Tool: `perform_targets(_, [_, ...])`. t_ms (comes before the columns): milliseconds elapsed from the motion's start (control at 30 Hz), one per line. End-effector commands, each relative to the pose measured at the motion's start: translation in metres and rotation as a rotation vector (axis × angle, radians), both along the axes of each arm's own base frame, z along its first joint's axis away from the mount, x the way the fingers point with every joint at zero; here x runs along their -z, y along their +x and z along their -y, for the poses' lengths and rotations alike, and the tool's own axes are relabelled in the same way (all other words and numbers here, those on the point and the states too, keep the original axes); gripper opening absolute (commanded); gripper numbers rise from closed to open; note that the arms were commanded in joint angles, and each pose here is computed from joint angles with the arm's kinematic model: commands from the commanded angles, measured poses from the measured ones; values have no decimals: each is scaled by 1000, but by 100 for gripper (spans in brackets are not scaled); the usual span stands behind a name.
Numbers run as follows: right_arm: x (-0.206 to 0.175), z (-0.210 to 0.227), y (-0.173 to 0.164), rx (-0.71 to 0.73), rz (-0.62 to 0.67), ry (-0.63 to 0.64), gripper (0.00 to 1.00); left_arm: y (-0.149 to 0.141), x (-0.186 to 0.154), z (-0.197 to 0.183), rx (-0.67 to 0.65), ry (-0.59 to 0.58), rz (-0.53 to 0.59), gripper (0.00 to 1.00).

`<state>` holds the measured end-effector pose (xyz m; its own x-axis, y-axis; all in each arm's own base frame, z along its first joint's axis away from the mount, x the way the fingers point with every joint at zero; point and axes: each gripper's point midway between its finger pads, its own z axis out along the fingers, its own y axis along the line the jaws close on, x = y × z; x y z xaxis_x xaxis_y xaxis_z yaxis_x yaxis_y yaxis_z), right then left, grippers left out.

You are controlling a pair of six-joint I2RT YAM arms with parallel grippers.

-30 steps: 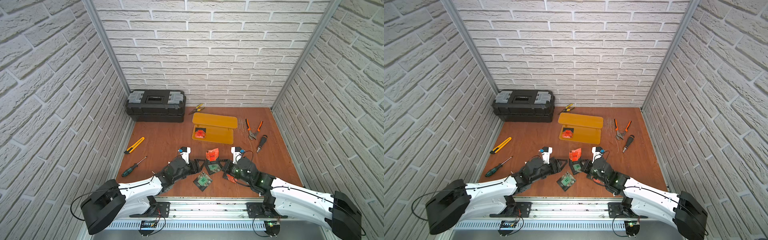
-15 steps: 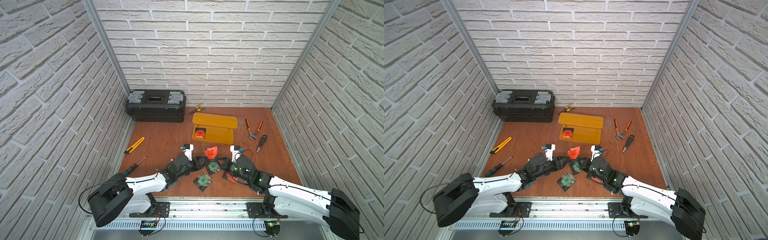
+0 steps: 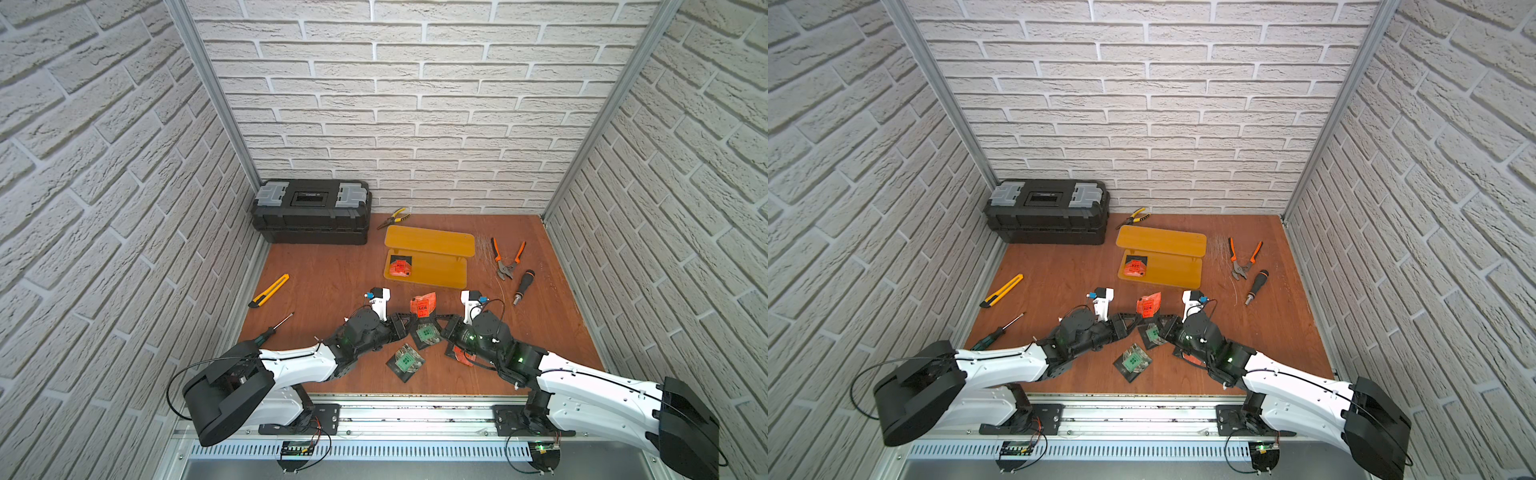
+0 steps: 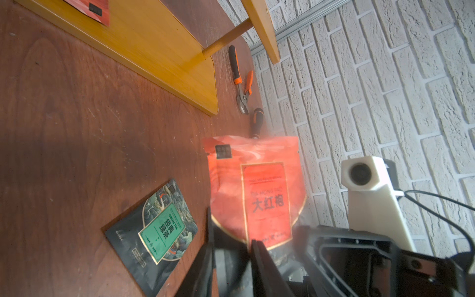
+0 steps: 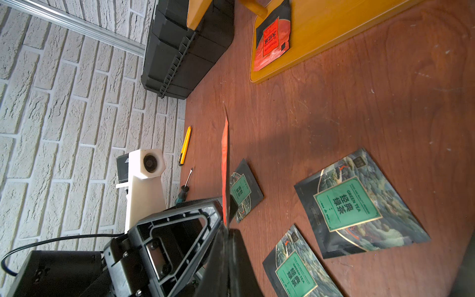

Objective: Place the tea bags on the shelf by color
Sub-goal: Pick up the tea bag from the center of the board.

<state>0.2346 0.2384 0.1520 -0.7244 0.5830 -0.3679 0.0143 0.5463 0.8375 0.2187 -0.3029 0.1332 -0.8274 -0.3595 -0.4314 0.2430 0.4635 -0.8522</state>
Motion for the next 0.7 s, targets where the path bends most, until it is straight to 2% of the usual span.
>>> perform_targets(0, [-17, 0, 6, 25, 35, 33, 2, 1, -25, 7, 14, -66, 55, 29])
perform_targets(133, [-14, 2, 7, 30, 32, 24, 2, 1, -26, 7, 14, -69, 57, 27])
perform_targets(500, [-9, 3, 8, 38, 22, 0, 2, 0, -28, 4, 6, -63, 65, 11])
perform_targets(667, [-9, 2, 8, 34, 21, -2, 2, 1, -28, 4, 6, -58, 66, 0])
